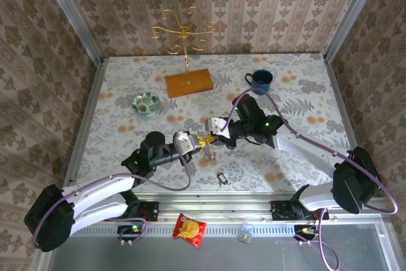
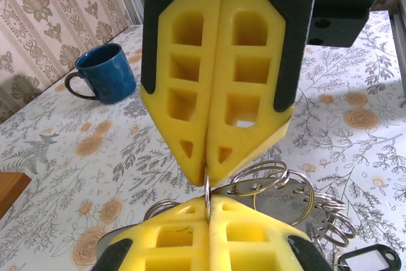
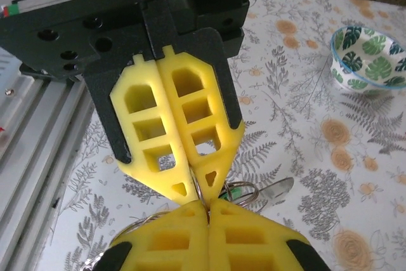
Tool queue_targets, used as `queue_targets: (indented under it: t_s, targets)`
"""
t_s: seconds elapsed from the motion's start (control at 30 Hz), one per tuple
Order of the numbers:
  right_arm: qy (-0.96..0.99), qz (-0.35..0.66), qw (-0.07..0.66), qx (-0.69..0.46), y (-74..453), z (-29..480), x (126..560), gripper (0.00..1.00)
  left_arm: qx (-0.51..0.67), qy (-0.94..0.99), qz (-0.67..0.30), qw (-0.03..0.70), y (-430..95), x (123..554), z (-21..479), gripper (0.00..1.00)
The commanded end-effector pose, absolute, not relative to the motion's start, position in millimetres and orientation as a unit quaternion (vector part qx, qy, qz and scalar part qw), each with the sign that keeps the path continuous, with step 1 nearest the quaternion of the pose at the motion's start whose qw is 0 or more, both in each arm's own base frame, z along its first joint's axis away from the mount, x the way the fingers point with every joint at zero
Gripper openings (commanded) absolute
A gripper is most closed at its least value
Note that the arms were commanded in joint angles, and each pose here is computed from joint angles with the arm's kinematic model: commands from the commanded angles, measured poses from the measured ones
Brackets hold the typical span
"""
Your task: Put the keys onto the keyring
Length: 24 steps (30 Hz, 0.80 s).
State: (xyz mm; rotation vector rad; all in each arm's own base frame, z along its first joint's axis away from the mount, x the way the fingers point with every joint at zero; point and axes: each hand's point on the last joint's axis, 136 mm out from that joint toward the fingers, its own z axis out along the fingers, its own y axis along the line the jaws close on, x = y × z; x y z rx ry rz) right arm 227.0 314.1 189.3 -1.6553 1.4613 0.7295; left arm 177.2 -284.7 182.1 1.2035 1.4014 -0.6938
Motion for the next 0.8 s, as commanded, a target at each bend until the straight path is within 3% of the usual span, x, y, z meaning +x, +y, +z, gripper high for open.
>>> queue_targets:
  t_s: [0.0,0.17,0.27,0.4,0.53,0.67,0.77]
  targets:
    - [0.561,0.296,0.390,-0.667,319.7,193.0,220.4,0.00,0.501,0.574,-0.306,0.571,-286.4,176.7,196.8,0.00]
    - [0.552,0.273,0.376,-0.692,321.1,194.0,213.0,0.00,0.493,0.587,-0.288,0.573,-284.2,185.0,197.4,0.19]
    - [0.559,0.255,0.348,-0.708,320.7,182.8,211.4,0.00,0.499,0.588,-0.282,0.571,-284.9,185.9,197.9,0.20]
    - [0.555,0.248,0.342,-0.717,322.8,184.6,209.5,0.00,0.510,0.582,-0.281,0.567,-287.1,184.6,198.9,0.14]
    - [0.550,0.253,0.338,-0.720,326.2,187.4,207.0,0.00,0.524,0.572,-0.281,0.565,-290.2,182.3,198.9,0.00]
    - [0.574,0.257,0.366,-0.685,317.4,188.5,220.3,0.23,0.525,0.571,-0.278,0.566,-289.1,181.8,197.5,0.00]
    - [0.597,0.268,0.428,-0.624,300.9,208.0,237.9,0.26,0.523,0.571,-0.274,0.569,-287.5,182.1,198.0,0.00]
